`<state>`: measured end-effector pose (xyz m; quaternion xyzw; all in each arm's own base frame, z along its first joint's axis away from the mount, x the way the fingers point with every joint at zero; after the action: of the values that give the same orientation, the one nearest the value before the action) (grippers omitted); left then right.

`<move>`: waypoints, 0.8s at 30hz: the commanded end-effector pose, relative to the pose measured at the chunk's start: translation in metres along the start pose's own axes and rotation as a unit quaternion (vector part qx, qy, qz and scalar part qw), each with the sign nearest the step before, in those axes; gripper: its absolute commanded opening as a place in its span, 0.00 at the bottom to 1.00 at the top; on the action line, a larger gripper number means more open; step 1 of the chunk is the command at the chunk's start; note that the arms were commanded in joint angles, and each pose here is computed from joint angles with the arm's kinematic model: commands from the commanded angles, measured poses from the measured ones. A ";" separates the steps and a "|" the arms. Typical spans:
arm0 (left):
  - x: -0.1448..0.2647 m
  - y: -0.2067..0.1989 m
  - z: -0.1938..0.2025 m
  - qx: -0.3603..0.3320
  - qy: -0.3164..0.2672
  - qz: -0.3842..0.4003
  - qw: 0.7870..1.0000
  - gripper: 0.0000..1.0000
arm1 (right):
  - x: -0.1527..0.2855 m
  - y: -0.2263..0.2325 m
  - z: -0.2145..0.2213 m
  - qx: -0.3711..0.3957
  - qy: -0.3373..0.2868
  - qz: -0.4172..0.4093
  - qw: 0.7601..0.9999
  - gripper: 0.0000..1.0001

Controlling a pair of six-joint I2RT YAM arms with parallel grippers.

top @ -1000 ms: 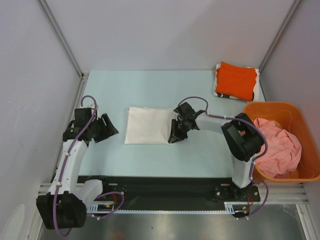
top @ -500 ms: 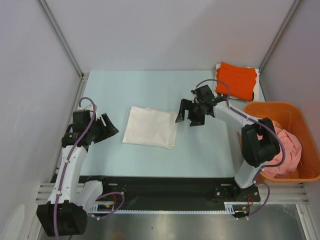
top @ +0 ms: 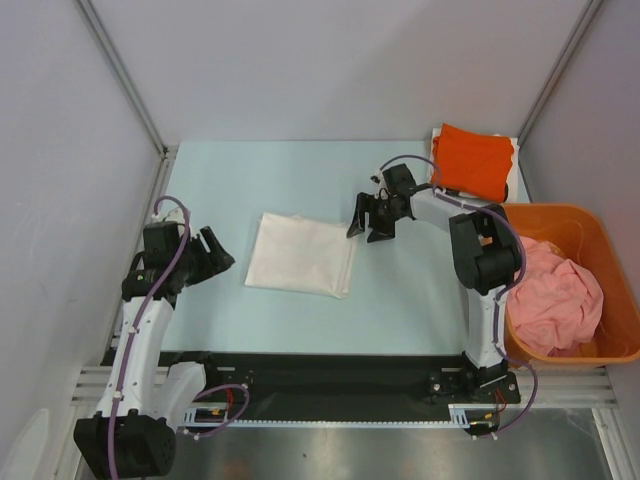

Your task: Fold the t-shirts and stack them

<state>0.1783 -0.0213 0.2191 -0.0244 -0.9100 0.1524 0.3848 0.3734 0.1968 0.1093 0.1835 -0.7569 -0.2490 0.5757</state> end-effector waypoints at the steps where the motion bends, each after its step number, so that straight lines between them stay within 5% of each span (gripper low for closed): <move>1: 0.002 0.000 -0.004 0.000 -0.022 -0.005 1.000 0.71 | -0.015 0.002 -0.014 0.033 -0.007 -0.034 0.999 0.73; 11: 0.004 0.000 -0.004 0.002 -0.029 -0.010 1.000 0.70 | -0.049 -0.022 0.013 0.030 0.029 -0.079 0.996 0.48; 17: 0.005 0.000 -0.004 0.002 -0.031 -0.010 0.999 0.70 | -0.053 -0.023 0.011 0.035 0.025 -0.151 0.988 0.00; 24: 0.013 -0.002 -0.008 -0.006 -0.045 -0.006 0.999 0.70 | 0.011 0.006 -0.026 0.077 -0.061 -0.109 0.989 0.00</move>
<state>0.1750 -0.0200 0.2219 -0.0146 -0.9156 0.1507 0.3725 0.3849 0.2035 0.0785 0.3051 -0.7367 -0.2986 0.5244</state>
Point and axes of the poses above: each gripper's point midway between its finger pads, its own x axis back along the fingers, its own y axis along the line the jaws close on, z = x × y, the point moved 9 cm from there along x, back along the fingers, and after that the axes turned 9 degrees about -x, right-handed, at the moved point
